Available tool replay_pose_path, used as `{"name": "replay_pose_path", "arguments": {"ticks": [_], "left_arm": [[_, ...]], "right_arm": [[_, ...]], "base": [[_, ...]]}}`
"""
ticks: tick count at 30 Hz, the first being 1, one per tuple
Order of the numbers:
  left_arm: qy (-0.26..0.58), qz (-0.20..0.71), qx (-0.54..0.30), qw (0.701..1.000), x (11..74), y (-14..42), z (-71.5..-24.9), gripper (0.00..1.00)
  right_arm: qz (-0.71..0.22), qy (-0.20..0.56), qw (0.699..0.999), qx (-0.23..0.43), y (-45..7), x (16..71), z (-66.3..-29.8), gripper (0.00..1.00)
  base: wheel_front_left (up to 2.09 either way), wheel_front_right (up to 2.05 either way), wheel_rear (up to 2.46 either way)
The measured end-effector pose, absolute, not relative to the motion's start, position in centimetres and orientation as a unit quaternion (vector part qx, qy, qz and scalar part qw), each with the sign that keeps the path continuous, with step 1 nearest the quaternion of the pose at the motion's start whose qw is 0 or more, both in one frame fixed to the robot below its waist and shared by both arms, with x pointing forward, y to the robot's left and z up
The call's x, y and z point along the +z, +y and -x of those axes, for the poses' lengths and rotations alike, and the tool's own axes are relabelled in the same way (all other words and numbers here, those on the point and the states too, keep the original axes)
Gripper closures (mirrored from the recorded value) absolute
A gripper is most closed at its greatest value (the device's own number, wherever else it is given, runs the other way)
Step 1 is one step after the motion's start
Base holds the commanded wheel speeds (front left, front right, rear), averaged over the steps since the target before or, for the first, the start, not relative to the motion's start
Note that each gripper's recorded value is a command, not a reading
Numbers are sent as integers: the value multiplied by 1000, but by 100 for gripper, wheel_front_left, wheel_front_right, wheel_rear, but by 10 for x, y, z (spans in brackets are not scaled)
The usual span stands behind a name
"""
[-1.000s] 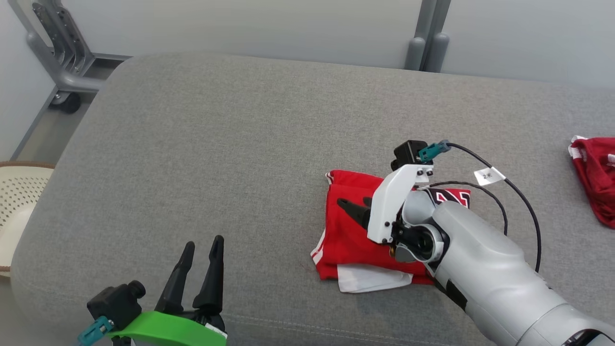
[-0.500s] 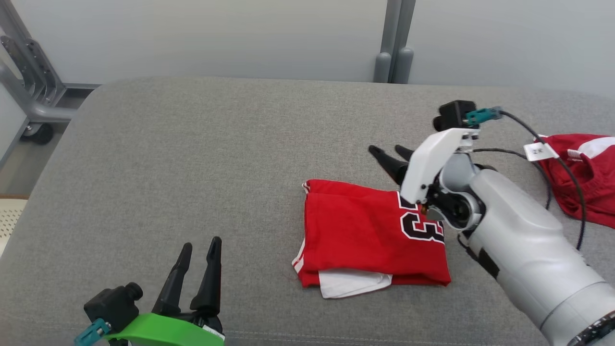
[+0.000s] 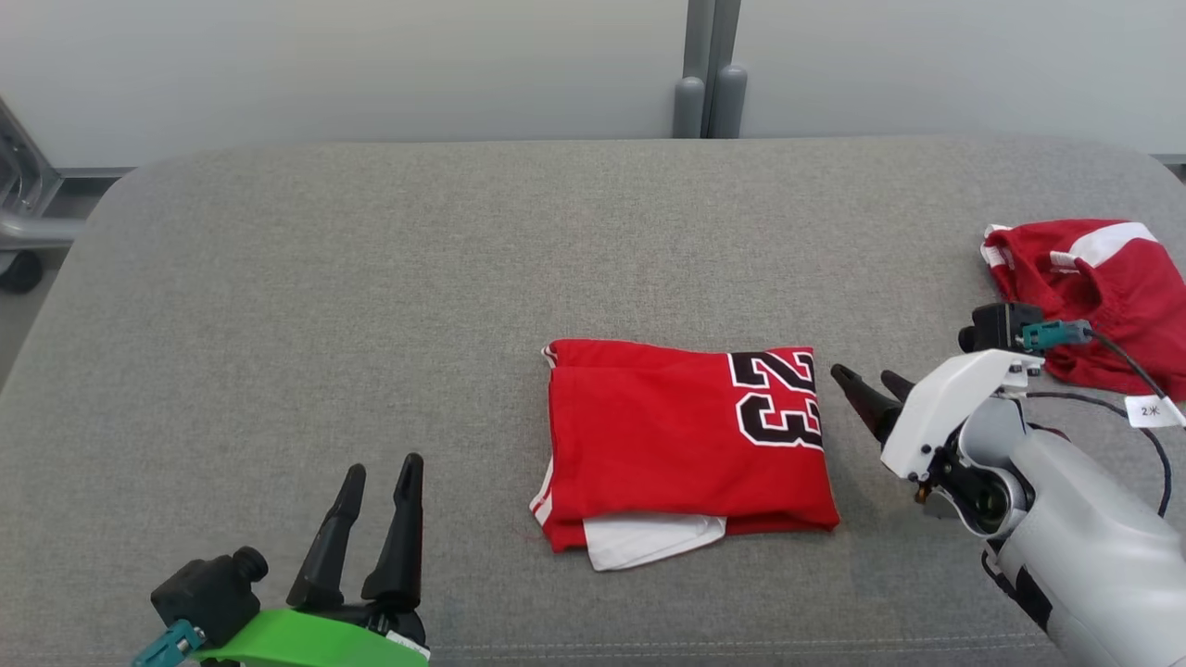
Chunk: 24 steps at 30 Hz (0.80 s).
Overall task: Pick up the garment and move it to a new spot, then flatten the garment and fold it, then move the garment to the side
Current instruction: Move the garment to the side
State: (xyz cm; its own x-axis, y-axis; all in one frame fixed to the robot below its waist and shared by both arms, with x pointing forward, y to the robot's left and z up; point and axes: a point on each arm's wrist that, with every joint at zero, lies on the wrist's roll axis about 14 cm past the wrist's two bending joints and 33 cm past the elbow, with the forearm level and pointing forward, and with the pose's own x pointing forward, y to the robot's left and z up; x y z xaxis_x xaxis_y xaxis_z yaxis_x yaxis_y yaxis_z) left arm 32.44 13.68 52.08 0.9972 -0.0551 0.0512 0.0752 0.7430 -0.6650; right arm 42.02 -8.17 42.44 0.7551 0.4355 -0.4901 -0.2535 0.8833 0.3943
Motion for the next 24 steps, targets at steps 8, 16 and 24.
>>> {"name": "replay_pose_path", "arguments": {"ticks": [8,16,24], "left_arm": [[6,353,-45,935,513,129,-333,0],[17,343,-43,938,508,130,-339,0],[20,341,-26,939,504,139,-340,0]], "right_arm": [[-185,314,916,169,-89,397,-409,0],[-206,329,905,173,-79,383,-407,0],[-214,352,892,186,-63,369,-404,0]], "base": [[0,0,0],[0,0,0],[0,0,0]]}}
